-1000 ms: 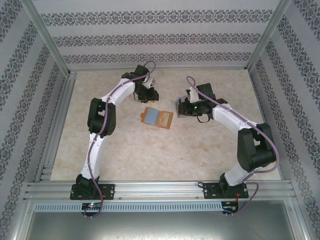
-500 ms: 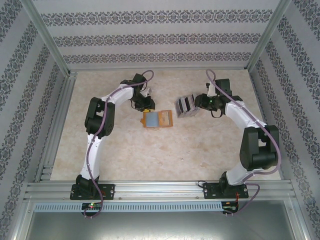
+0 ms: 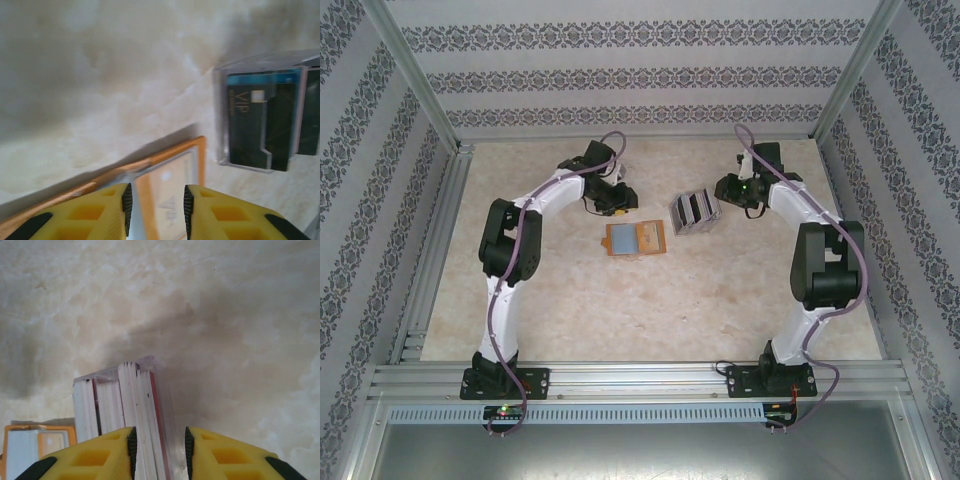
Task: Put the credit cards into the card holder
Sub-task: Rotate the card holder at the center of the table, then pick up the credit card from the storage box.
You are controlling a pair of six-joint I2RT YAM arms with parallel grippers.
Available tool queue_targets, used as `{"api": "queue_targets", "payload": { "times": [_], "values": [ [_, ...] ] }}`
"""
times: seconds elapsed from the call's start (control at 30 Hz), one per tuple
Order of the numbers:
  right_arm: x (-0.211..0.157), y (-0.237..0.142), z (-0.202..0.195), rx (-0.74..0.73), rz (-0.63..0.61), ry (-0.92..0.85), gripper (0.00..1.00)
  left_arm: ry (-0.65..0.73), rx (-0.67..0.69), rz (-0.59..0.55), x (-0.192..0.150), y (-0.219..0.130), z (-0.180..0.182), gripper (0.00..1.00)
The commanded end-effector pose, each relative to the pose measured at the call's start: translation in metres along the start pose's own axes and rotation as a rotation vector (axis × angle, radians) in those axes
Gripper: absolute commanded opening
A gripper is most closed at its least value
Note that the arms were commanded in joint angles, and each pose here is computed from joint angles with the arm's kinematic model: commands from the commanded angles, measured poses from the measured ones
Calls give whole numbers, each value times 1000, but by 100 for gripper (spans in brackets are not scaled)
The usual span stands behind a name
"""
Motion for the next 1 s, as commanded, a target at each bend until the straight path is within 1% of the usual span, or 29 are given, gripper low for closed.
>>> {"api": "queue_targets", "payload": {
  "times": [0.0, 0.1, 0.27, 0.5, 0.63, 0.97],
  "values": [
    [2, 6, 2, 23, 20, -25, 35, -44, -126, -91, 8, 4, -27, 36],
    [3, 11, 4, 53, 20, -20, 35, -51, -170, -114, 6, 13, -41, 37],
    [1, 16, 6, 79, 35, -17, 35, -41, -194, -100, 2, 31, -61, 38],
    [-8, 25, 16, 99, 63, -38, 35, -61, -200, -101, 2, 49, -65, 39],
    [-10, 24, 16, 102, 63, -43, 35, -58, -201, -82, -1, 61, -67, 40],
    [-17, 27, 11, 88, 71, -53, 36, -49, -215, -84, -9, 71, -79, 41]
  ]
}}
Point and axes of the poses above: each hand's point on the last joint's axis, 136 mm out from that joint toward the fingers, its own y axis out along the fingers, its own z axis along the line the jaws close on, x = y × z, the point moved 5 cm from there along -y, back along the fingers, and after that the axes turned 1 degree about y, right-handed, at the moved point
